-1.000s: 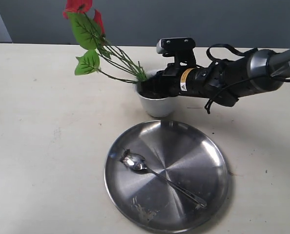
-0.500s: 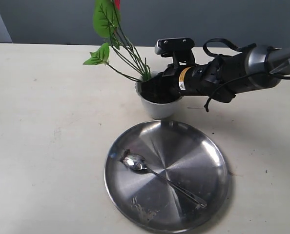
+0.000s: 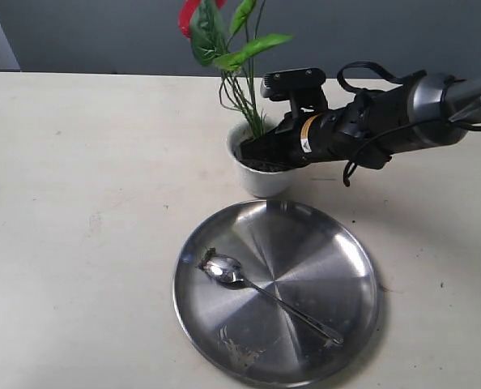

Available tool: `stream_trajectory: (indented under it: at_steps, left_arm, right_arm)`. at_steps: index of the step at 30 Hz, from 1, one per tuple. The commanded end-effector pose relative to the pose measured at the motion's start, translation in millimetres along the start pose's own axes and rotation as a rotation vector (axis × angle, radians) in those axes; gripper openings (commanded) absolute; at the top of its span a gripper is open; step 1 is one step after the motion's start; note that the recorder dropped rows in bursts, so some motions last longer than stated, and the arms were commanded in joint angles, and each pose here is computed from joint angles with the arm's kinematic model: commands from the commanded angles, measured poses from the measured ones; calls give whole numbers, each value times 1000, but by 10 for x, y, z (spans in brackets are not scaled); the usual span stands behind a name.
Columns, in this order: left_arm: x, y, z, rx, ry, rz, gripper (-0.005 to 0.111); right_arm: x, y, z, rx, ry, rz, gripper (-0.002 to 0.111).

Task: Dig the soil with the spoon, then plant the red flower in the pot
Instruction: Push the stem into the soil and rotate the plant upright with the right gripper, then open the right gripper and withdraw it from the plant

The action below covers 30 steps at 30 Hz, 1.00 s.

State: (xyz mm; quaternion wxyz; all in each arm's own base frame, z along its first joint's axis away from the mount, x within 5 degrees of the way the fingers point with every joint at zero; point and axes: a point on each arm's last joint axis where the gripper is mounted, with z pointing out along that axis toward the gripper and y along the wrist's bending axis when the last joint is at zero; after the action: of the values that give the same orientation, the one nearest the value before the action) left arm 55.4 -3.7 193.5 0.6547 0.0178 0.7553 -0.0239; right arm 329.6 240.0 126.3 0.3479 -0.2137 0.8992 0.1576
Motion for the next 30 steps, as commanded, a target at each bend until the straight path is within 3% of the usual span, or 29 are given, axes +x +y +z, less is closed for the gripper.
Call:
stream_trajectory:
  at_steps: [1, 14, 30]
  left_arm:
    - [0, -1, 1, 2, -11, -1, 0]
    - [0, -1, 1, 2, -11, -1, 0]
    - [0, -1, 1, 2, -11, -1, 0]
  right_arm:
    - [124, -87, 29, 63, 84, 6, -1]
    - [89, -75, 5, 53, 66, 5, -1]
    - [-307, -7, -481, 45, -73, -27, -1]
